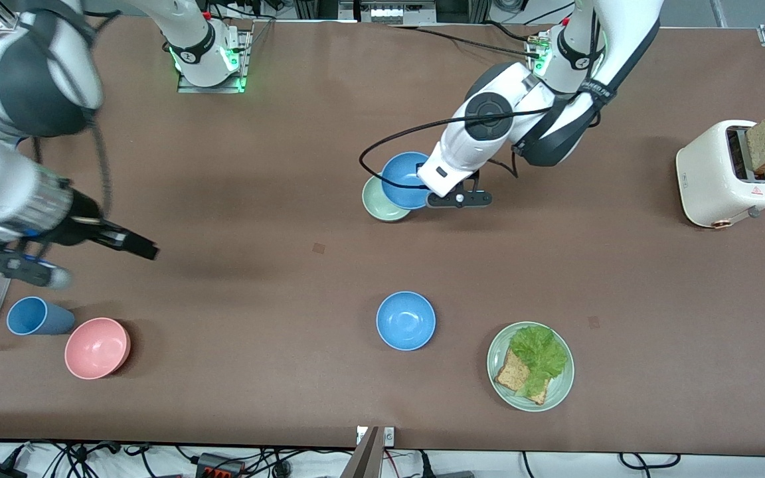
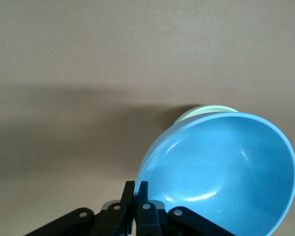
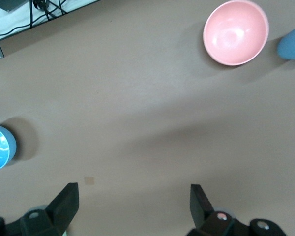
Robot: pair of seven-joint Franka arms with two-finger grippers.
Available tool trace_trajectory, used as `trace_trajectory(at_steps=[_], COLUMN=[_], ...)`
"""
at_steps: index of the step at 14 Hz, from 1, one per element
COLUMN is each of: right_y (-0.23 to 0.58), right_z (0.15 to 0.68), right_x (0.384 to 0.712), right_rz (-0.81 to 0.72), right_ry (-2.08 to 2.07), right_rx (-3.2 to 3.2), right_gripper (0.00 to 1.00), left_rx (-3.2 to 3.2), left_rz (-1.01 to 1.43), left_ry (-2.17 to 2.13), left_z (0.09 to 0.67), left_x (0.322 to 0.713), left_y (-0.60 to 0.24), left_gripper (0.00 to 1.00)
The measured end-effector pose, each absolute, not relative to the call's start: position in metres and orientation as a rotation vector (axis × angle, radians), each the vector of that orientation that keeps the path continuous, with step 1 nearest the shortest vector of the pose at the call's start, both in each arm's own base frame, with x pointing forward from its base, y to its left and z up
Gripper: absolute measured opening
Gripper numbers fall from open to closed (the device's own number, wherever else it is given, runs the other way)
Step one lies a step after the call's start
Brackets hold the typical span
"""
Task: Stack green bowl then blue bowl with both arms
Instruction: 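Release the green bowl with the right gripper while the left gripper carries the blue bowl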
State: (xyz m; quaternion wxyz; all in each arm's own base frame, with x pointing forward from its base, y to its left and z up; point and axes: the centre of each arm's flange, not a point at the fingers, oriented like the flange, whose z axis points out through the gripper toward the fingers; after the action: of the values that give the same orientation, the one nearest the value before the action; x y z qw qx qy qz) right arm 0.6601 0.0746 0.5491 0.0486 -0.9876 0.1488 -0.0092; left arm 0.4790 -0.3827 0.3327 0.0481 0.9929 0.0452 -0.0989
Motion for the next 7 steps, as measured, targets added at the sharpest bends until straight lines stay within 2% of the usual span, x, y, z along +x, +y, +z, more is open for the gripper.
trace_trajectory(at_steps=[7], right_y=[-0.038], right_z=[0.58], right_x=[0.64], right_rz=[-0.11], right_ry=[0.191], right_rx=[-3.077], right_gripper=[1.0], left_rx=[3.065], left_rz=[-0.271], left_ry=[0.166], left_z=[0.304], left_x=[0.472], left_y=[-0.416], left_gripper=[0.05])
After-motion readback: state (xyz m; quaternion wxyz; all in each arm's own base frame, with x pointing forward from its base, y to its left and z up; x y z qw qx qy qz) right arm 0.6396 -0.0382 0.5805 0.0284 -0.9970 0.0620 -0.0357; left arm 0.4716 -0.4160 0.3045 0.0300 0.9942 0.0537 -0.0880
